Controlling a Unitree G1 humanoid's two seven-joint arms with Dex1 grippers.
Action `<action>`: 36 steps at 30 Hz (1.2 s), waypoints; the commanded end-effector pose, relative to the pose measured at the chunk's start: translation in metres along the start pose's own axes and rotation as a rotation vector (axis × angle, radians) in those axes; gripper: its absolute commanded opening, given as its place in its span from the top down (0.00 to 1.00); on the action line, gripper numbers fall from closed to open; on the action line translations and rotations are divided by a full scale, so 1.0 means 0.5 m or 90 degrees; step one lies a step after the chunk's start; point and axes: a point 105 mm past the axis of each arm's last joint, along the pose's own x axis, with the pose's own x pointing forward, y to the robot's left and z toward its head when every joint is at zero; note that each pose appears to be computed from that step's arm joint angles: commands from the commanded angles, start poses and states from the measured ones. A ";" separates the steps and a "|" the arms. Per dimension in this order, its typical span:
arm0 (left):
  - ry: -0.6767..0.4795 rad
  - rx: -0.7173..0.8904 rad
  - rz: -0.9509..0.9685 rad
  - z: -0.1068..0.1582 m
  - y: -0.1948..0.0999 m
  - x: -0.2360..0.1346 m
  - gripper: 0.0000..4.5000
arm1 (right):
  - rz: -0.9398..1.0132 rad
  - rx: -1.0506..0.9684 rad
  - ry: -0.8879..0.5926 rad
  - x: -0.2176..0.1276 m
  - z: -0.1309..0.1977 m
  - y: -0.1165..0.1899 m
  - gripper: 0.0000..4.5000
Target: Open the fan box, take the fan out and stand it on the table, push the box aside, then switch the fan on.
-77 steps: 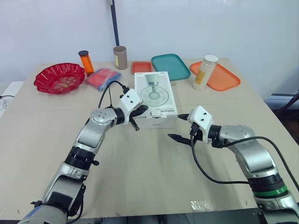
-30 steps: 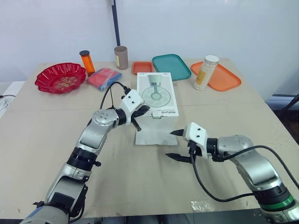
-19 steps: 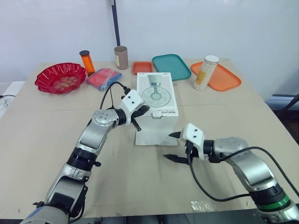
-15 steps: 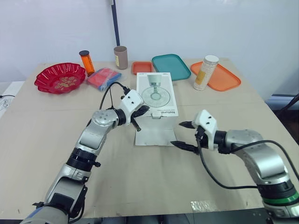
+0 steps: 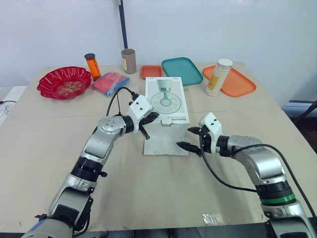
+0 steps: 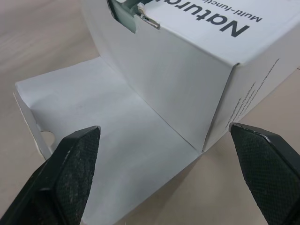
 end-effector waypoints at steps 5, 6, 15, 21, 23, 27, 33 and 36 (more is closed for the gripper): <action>0.019 -0.012 0.003 -0.020 -0.006 -0.001 0.99 | 0.021 -0.020 -0.028 -0.009 0.027 0.014 0.00; 0.018 -0.013 0.003 -0.019 -0.007 0.000 0.99 | 0.021 -0.019 -0.028 -0.011 0.028 0.014 0.00; 0.010 -0.018 0.000 -0.016 -0.016 0.007 0.99 | 0.046 -0.012 -0.040 -0.025 0.038 0.031 0.00; 0.008 -0.020 -0.003 -0.015 -0.022 0.010 0.99 | 0.049 -0.014 -0.040 -0.029 0.039 0.034 0.00; 0.007 -0.020 -0.002 -0.014 -0.020 0.010 0.99 | 0.059 -0.011 -0.043 -0.039 0.045 0.038 0.00; 0.007 -0.020 -0.001 -0.014 -0.020 0.010 0.99 | 0.070 -0.005 -0.046 -0.055 0.049 0.039 0.00; 0.006 -0.018 -0.001 -0.013 -0.018 0.010 0.99 | 0.089 0.012 -0.062 -0.062 0.057 0.050 0.00; 0.007 -0.017 -0.001 -0.014 -0.018 0.010 0.99 | 0.081 0.006 -0.057 -0.057 0.051 0.047 0.00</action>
